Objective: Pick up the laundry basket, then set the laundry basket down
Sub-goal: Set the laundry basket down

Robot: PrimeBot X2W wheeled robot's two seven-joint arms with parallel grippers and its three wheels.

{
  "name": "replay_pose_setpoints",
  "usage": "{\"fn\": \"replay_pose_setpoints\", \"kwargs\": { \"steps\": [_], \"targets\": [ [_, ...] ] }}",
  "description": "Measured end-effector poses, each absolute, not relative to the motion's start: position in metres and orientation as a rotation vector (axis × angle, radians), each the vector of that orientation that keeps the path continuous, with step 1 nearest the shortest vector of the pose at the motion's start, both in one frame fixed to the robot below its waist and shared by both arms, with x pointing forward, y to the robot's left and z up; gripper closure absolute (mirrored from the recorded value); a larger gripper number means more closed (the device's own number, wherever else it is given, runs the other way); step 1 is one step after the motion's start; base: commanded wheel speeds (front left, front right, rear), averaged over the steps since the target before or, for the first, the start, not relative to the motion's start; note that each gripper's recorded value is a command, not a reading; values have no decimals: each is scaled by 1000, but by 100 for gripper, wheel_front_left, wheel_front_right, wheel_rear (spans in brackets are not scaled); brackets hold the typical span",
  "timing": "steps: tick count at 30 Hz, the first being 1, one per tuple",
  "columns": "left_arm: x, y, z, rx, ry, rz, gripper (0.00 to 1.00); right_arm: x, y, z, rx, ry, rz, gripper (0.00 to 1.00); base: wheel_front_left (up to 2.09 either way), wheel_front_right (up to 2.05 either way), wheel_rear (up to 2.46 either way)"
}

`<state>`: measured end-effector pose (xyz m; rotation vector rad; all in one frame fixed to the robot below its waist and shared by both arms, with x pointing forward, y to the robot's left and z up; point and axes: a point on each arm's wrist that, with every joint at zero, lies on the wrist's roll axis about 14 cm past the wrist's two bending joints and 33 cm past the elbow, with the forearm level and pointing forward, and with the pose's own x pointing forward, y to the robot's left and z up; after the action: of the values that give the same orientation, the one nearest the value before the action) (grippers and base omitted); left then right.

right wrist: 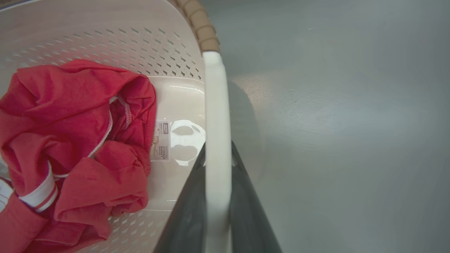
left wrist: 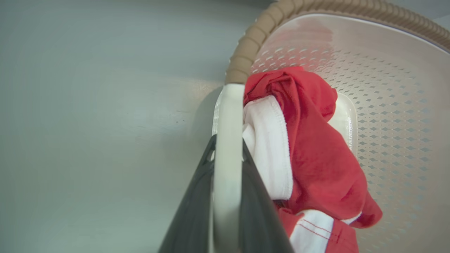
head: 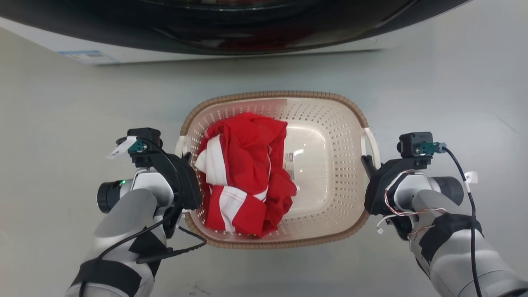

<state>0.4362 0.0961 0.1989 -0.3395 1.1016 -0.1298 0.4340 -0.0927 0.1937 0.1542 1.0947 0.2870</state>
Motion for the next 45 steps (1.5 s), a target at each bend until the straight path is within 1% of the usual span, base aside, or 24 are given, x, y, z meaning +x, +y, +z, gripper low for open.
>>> {"fn": "replay_pose_setpoints", "kwargs": {
  "steps": [10, 20, 44, 45],
  "targets": [
    [449, 101, 177, -317, 1063, -112, 100, 451, -90, 172, 147, 1061, 286, 100, 0, 0, 0],
    [450, 105, 168, -313, 1043, -95, 100, 457, -88, 164, 131, 1028, 292, 100, 0, 0, 0],
    [442, 104, 164, -308, 1078, -112, 100, 450, -88, 161, 127, 1046, 294, 100, 0, 0, 0],
    [441, 104, 164, -305, 1080, -116, 100, 450, -88, 161, 127, 1046, 295, 95, 0, 0, 0]
  ]
}}
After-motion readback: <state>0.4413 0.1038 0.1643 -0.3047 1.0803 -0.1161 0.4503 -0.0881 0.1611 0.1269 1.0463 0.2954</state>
